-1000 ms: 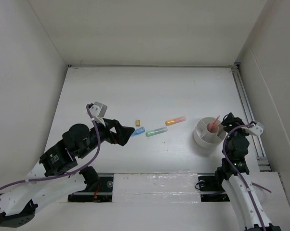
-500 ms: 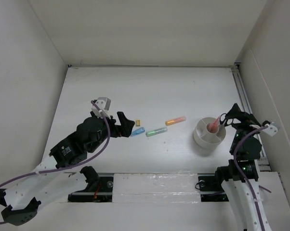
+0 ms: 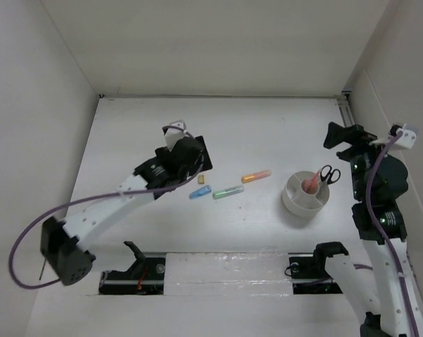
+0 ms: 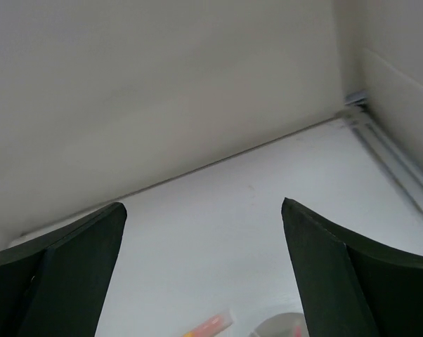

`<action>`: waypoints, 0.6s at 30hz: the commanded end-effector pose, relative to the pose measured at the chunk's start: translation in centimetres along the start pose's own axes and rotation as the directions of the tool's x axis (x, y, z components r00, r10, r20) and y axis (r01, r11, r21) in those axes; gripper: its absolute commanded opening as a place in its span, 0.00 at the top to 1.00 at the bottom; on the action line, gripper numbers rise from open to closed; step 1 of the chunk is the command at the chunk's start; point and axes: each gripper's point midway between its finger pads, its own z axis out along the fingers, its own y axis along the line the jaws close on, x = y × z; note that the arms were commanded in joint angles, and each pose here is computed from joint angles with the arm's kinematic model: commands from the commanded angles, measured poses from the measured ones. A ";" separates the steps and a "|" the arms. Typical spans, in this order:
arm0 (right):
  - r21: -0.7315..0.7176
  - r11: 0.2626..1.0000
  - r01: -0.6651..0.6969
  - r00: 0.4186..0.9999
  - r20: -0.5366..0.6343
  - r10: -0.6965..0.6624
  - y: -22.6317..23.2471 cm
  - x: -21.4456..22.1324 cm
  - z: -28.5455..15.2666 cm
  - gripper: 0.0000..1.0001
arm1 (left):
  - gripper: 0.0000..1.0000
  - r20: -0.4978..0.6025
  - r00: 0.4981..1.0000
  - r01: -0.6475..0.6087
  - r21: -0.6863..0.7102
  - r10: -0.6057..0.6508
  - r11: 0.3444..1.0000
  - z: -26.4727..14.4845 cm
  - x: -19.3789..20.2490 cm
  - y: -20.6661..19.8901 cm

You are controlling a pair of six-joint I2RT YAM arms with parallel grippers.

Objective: Sort the stationery into containers
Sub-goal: Pick up the stationery from the center of the board.

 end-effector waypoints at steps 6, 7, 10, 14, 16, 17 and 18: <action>-0.390 0.920 -0.038 0.968 -0.243 -0.063 11.9 -0.6 -2.5 0.04 | 0.00 -0.180 0.984 -0.007 -0.030 0.002 1.000 11.3 1.9 -4.1; -0.409 0.911 -0.056 0.967 -0.248 -0.051 12.5 -1.1 -3.1 0.04 | 0.00 -0.197 0.980 -0.029 -0.064 0.016 0.998 12.3 2.5 -3.9; -0.445 0.895 -0.036 0.944 -0.308 -0.115 13.3 0.6 -4.1 0.07 | 0.01 -0.274 0.961 -0.083 -0.121 0.047 0.989 15.0 4.9 -3.6; -0.499 0.867 -0.013 0.934 -0.315 -0.168 13.9 1.4 -5.3 0.09 | 0.01 -0.300 0.953 -0.085 -0.158 0.034 0.984 15.9 6.5 -2.8; -0.514 0.858 0.010 0.933 -0.303 -0.193 13.7 1.3 -5.7 0.12 | 0.04 -0.321 0.947 -0.106 -0.207 0.034 0.973 15.9 7.3 -1.6; -0.526 0.851 0.005 0.932 -0.306 -0.195 13.9 1.3 -5.9 0.13 | 0.04 -0.323 0.946 -0.107 -0.209 0.035 0.972 16.2 7.4 -1.7; -0.543 0.840 0.012 0.930 -0.303 -0.209 14.1 1.4 -6.0 0.15 | 0.05 -0.330 0.943 -0.114 -0.214 0.038 0.970 16.2 7.8 -1.4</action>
